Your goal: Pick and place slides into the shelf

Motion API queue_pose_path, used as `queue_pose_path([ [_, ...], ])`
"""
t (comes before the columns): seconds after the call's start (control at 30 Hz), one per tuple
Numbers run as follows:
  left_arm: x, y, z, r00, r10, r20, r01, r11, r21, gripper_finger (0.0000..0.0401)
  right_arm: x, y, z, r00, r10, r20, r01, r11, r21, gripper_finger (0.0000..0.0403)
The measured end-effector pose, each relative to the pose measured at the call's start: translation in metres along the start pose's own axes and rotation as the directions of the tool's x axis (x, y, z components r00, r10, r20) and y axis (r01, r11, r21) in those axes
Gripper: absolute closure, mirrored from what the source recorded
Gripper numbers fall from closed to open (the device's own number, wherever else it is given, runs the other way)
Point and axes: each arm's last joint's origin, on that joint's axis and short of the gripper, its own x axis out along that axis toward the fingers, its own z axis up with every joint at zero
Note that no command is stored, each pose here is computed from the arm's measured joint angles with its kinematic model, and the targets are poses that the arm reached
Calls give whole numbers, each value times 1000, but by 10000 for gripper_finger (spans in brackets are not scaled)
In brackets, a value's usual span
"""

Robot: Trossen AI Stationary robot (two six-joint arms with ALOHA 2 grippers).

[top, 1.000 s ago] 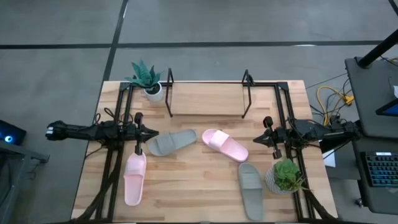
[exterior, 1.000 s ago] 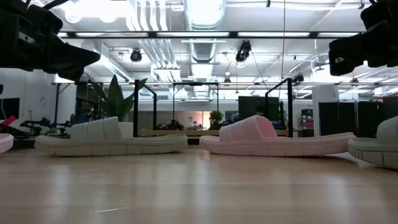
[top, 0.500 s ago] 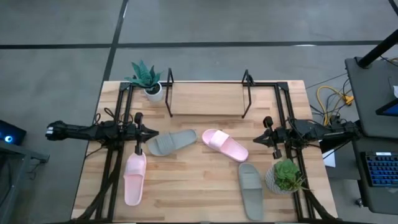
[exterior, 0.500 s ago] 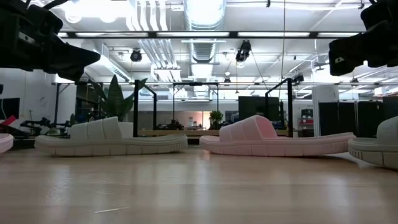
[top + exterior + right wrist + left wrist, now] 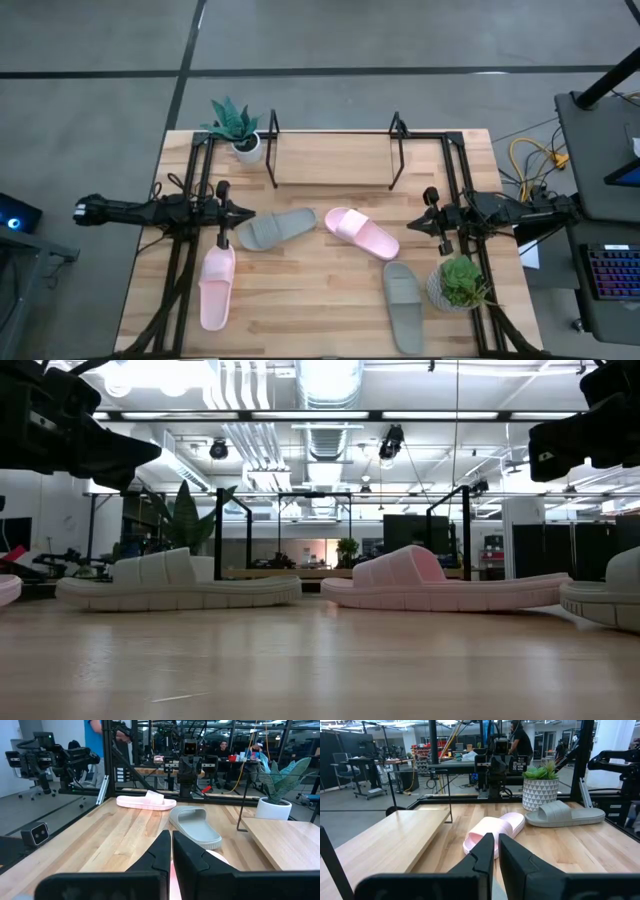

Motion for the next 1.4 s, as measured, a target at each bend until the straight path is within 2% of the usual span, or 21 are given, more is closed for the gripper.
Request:
queue_pose_path([
  [0.8, 0, 0, 0, 1000, 0, 0, 0, 1000, 0, 389, 0, 0, 0, 1000, -1, 0, 1, 999, -34, 394],
  [1.17, 0, 0, 0, 1000, 0, 0, 0, 1000, 0, 389, 0, 0, 0, 1000, 0, 0, 0, 999, -32, 394],
  [1.3, 0, 0, 0, 1000, 0, 0, 0, 1000, 0, 389, 0, 0, 0, 1000, 0, 0, 0, 1000, 5, 394],
  [1.4, 0, 0, 0, 1000, 2, 0, -2, 1000, 26, 389, 0, 0, 0, 1000, 0, 5, 0, 1000, -3, 394],
])
